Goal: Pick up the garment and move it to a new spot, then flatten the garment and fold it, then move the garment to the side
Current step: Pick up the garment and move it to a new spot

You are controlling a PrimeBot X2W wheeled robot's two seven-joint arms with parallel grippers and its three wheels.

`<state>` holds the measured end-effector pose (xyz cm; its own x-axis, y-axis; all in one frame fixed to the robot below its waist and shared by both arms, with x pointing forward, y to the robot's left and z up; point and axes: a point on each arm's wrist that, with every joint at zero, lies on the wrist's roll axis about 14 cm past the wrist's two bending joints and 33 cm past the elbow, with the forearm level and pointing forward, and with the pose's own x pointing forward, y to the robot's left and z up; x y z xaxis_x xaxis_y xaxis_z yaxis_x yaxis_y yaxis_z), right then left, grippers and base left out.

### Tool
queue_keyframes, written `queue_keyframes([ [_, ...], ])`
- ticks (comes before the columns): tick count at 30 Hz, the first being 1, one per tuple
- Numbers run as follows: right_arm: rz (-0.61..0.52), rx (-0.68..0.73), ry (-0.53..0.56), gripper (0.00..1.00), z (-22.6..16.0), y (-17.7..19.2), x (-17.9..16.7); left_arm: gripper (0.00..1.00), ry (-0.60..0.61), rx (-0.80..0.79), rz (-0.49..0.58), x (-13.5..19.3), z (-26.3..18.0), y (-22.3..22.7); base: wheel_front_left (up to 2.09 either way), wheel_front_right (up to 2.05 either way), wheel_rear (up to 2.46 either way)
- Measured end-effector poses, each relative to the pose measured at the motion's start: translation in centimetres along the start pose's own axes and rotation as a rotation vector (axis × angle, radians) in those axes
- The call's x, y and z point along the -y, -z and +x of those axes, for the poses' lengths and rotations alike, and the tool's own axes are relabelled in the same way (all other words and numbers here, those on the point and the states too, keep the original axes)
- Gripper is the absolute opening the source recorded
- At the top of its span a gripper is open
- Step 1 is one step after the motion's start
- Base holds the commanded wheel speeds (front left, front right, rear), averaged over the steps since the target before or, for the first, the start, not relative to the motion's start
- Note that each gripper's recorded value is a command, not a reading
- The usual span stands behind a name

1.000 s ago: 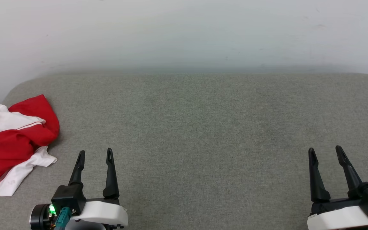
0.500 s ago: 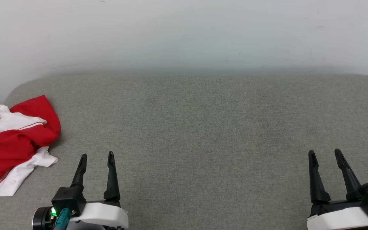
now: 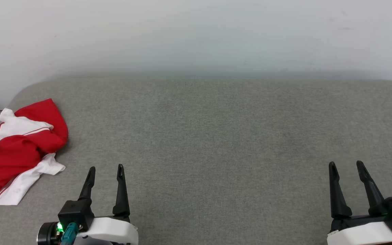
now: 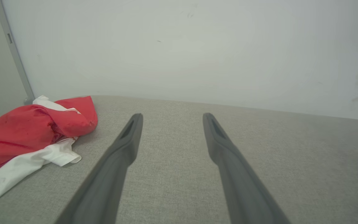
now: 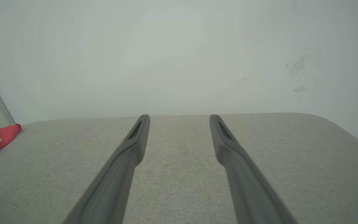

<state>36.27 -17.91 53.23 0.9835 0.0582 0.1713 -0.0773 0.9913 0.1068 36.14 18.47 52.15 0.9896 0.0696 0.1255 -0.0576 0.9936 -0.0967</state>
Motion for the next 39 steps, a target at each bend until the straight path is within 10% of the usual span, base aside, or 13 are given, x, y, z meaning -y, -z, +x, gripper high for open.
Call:
queue_keyframes([
  [39,0.071,-0.065,-0.429,1.0,5.3,3.7,-14.7,1.0,-0.478,0.011,0.063,-13.8,-9.0,-1.9,0.0,0.0,0.0],
])
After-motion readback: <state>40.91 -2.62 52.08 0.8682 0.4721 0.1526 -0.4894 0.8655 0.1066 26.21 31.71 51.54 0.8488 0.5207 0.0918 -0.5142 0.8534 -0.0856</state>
